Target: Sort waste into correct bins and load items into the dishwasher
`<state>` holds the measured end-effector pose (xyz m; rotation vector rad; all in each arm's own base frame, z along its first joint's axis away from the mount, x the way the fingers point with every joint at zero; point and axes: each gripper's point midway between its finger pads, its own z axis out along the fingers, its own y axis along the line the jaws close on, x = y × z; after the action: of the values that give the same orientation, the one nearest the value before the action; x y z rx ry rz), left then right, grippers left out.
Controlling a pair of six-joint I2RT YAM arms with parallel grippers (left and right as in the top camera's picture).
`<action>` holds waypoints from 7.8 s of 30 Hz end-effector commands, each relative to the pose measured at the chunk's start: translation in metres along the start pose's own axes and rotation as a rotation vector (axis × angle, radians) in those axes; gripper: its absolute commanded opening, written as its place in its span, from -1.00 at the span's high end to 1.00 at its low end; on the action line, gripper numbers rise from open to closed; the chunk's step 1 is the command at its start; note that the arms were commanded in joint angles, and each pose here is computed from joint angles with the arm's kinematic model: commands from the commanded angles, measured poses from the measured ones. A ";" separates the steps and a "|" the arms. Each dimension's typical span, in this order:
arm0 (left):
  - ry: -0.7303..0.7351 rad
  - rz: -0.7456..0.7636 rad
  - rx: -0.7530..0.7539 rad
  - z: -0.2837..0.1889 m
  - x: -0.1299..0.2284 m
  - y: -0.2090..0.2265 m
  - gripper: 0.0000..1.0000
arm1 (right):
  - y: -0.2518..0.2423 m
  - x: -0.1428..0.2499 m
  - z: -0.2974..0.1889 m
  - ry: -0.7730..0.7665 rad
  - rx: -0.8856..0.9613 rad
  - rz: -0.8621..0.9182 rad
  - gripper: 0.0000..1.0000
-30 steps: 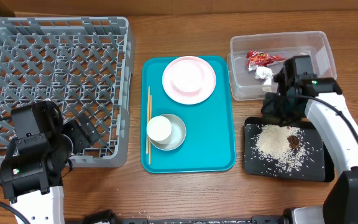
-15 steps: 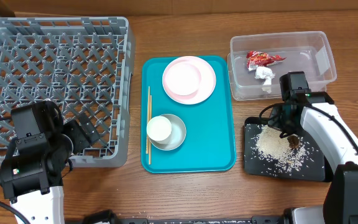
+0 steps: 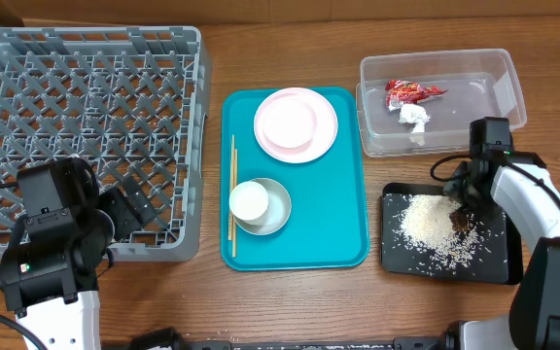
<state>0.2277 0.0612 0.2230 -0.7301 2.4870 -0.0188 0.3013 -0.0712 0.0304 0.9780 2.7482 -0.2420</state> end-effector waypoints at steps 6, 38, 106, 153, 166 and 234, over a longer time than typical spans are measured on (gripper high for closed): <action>-0.009 0.009 -0.006 -0.003 -0.004 0.002 -1.00 | 0.035 -0.005 0.001 0.002 -0.179 -0.035 0.92; -0.001 0.009 -0.010 -0.003 -0.002 0.002 -1.00 | 0.069 0.016 -0.017 0.111 -0.405 -0.084 0.83; 0.025 0.218 0.143 0.004 0.005 -0.049 -1.00 | 0.196 0.130 -0.207 0.018 -0.875 -0.814 0.03; 0.173 0.217 0.075 0.027 0.022 -0.040 -1.00 | 0.311 0.200 -0.215 0.010 -0.720 -0.920 0.11; 0.174 0.217 0.075 0.027 0.022 -0.040 -1.00 | 0.309 0.240 -0.122 0.153 -0.494 -0.978 0.38; -0.121 0.786 1.578 -0.117 0.037 -0.325 -0.79 | 0.217 0.099 -0.350 0.633 -1.667 -0.680 0.92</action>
<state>0.3091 -0.2471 0.3478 0.8324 1.6727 -1.2920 0.3159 0.2306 0.3207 -0.3898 2.2731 2.0534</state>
